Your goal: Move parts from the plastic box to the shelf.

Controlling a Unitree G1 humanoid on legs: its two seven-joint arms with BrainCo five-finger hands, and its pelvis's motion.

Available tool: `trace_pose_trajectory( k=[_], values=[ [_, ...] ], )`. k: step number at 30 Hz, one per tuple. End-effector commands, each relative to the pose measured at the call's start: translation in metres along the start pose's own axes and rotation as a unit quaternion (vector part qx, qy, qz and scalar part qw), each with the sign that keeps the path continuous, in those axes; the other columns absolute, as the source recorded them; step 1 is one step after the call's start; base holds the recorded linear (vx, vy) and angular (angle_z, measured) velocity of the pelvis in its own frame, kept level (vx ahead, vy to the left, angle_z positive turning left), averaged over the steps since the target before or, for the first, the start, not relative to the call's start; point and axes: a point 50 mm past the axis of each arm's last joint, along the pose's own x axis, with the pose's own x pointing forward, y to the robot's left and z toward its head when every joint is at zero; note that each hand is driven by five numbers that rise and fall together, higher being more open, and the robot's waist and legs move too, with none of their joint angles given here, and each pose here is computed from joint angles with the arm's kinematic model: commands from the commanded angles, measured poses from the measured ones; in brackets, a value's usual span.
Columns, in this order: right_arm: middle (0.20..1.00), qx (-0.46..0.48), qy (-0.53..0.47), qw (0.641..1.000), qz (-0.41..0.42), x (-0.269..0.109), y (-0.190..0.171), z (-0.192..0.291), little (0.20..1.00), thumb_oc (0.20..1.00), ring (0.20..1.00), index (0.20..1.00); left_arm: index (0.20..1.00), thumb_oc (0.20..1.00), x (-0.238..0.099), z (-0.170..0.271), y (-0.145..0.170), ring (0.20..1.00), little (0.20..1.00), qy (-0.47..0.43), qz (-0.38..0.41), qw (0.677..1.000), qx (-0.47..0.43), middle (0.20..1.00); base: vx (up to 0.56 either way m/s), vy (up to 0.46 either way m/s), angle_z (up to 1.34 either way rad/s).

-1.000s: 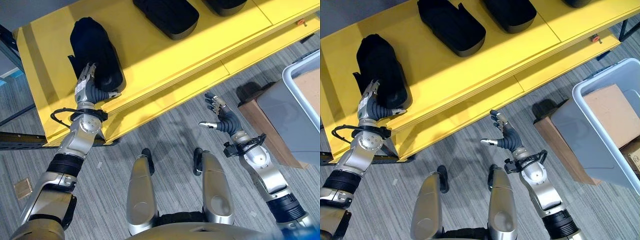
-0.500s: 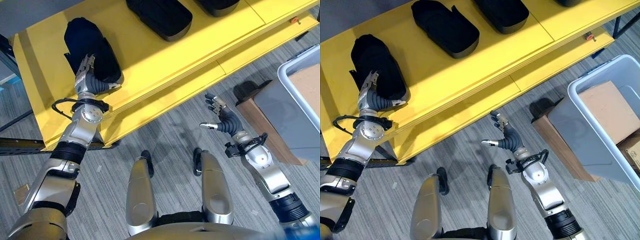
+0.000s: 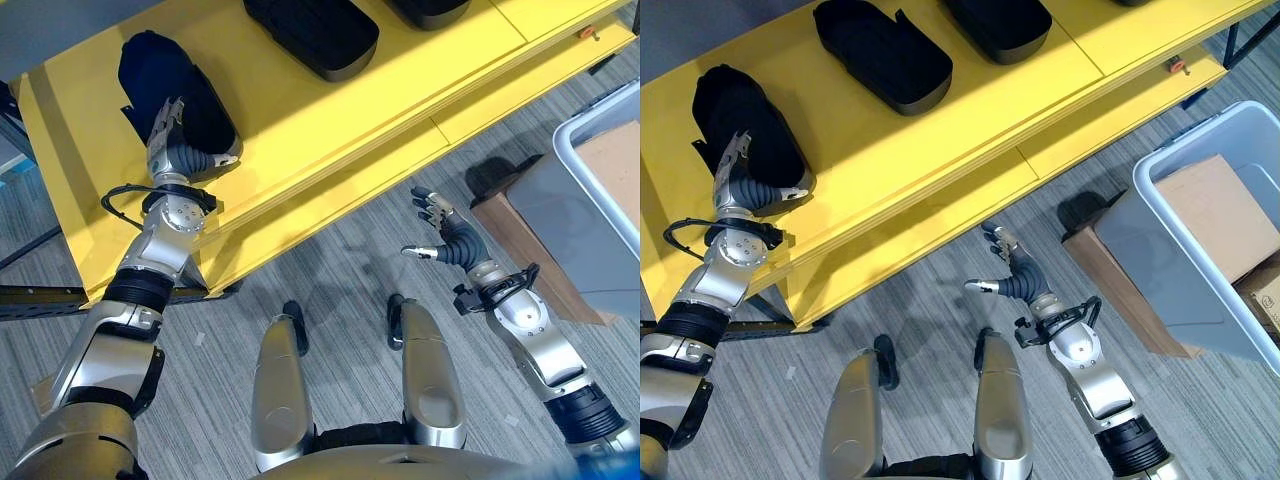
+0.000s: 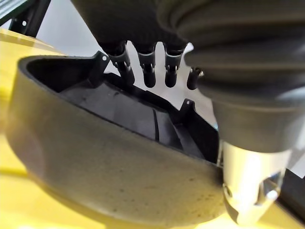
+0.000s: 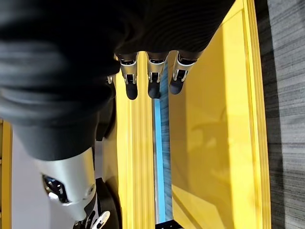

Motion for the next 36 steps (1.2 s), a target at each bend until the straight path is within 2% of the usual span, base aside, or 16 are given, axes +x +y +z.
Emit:
trace_pose_trajectory(
  k=[1, 11, 18, 20, 23, 24, 25, 27, 30, 36],
  values=[
    [1.000, 0.006, -0.062, 0.998, -0.015, 0.005, -0.008, 0.020, 1.000, 1.000, 1.000, 1.000, 1.000, 1.000, 0.014, 0.012, 0.026, 1.000, 1.000, -0.033, 0.050, 0.998, 0.002, 1.000, 0.00, 0.000, 0.00],
    [1.000, 0.004, -0.063, 0.998, -0.010, 0.003, -0.008, 0.021, 1.000, 1.000, 1.000, 1.000, 1.000, 1.000, 0.015, 0.007, 0.036, 1.000, 1.000, -0.032, 0.056, 0.998, 0.019, 1.000, 0.00, 0.000, 0.00],
    [1.000, 0.009, -0.076, 0.997, -0.009, 0.002, -0.005, 0.025, 1.000, 1.000, 1.000, 1.000, 1.000, 1.000, 0.009, 0.050, 0.072, 1.000, 1.000, -0.136, 0.143, 0.980, -0.031, 1.000, 0.00, 0.000, 0.00],
    [1.000, 0.013, -0.089, 0.996, -0.003, 0.003, -0.001, 0.030, 1.000, 1.000, 1.000, 1.000, 1.000, 1.000, -0.011, 0.086, 0.089, 1.000, 1.000, -0.215, 0.187, 0.953, -0.103, 1.000, 0.00, 0.000, 0.00],
    [1.000, 0.010, -0.100, 0.995, 0.004, 0.003, 0.003, 0.034, 1.000, 1.000, 1.000, 1.000, 1.000, 1.000, -0.031, 0.105, 0.094, 1.000, 1.000, -0.253, 0.200, 0.928, -0.185, 1.000, 0.00, 0.000, 0.00],
    [1.000, 0.009, -0.109, 0.994, 0.010, 0.005, 0.006, 0.038, 1.000, 1.000, 1.000, 1.000, 1.000, 1.000, -0.040, 0.117, 0.095, 1.000, 1.000, -0.276, 0.201, 0.909, -0.237, 1.000, 0.00, 0.000, 0.00],
    [1.000, 0.009, -0.109, 0.994, 0.010, 0.005, 0.006, 0.038, 1.000, 1.000, 1.000, 1.000, 1.000, 1.000, -0.040, 0.117, 0.095, 1.000, 1.000, -0.276, 0.201, 0.909, -0.237, 1.000, 0.00, 0.000, 0.00],
    [1.000, 0.001, -0.120, 0.993, 0.015, 0.006, 0.007, 0.043, 1.000, 1.000, 1.000, 1.000, 1.000, 1.000, -0.060, 0.133, 0.093, 1.000, 1.000, -0.303, 0.177, 0.866, -0.356, 1.000, 0.00, 0.000, 0.00],
    [1.000, 0.001, -0.119, 0.993, 0.023, 0.004, 0.009, 0.043, 1.000, 1.000, 1.000, 1.000, 1.000, 1.000, -0.071, 0.135, 0.088, 1.000, 1.000, -0.305, 0.151, 0.848, -0.407, 1.000, 0.00, 0.000, 0.00],
    [1.000, -0.001, -0.128, 0.991, 0.029, 0.003, 0.011, 0.047, 1.000, 1.000, 1.000, 1.000, 1.000, 1.000, -0.092, 0.123, 0.074, 1.000, 1.000, -0.280, 0.095, 0.832, -0.469, 1.000, 0.00, 0.000, 0.00]
  ],
)
